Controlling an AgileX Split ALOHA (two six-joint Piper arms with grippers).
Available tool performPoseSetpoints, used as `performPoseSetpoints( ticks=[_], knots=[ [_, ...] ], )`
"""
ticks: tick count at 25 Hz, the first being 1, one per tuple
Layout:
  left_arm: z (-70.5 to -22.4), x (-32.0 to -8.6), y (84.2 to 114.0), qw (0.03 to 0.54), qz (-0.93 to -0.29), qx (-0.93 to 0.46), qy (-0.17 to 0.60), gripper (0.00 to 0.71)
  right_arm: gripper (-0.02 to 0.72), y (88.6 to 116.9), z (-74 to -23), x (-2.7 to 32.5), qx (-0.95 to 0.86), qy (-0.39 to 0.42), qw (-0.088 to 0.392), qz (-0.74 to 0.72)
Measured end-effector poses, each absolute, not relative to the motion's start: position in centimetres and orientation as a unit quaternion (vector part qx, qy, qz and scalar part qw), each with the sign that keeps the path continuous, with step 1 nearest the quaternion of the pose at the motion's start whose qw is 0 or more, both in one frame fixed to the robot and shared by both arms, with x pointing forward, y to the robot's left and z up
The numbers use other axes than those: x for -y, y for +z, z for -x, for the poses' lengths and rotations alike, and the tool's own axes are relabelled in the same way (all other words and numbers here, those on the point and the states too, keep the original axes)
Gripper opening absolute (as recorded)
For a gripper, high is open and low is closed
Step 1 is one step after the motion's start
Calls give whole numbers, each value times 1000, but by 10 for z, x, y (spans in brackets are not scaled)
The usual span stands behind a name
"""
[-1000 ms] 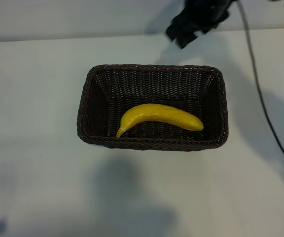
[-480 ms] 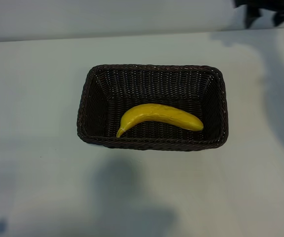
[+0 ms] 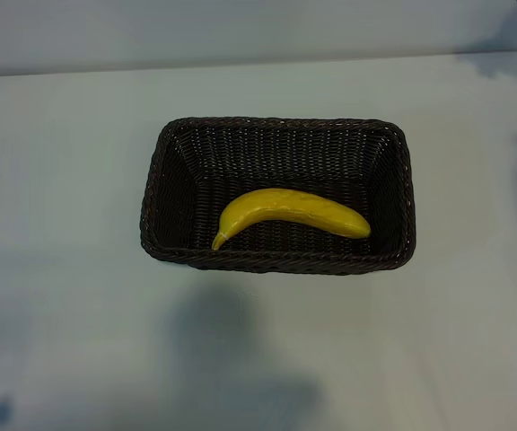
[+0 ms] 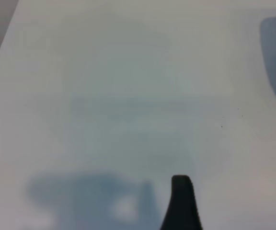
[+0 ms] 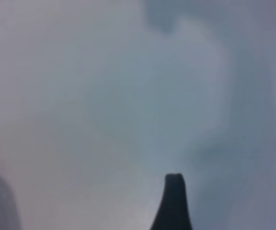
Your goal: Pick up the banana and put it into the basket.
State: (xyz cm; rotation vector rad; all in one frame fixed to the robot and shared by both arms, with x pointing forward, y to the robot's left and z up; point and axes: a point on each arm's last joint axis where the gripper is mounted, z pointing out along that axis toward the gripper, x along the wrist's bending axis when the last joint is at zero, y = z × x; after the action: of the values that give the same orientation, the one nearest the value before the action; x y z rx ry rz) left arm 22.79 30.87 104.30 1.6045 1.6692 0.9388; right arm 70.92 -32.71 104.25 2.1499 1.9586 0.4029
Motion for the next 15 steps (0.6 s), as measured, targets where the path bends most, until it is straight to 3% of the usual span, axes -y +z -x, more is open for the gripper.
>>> performPoseSetpoints(
  ticks=[7,15],
  knots=[
    [-228,-309,1043,316,-609,-634,356,575,605,1053,-668,325,-687,110,87,-713],
    [-228,-309,1043,316,-610,-634,357,575,605,1064,-572,318,-701,76,55,-707]
  ],
)
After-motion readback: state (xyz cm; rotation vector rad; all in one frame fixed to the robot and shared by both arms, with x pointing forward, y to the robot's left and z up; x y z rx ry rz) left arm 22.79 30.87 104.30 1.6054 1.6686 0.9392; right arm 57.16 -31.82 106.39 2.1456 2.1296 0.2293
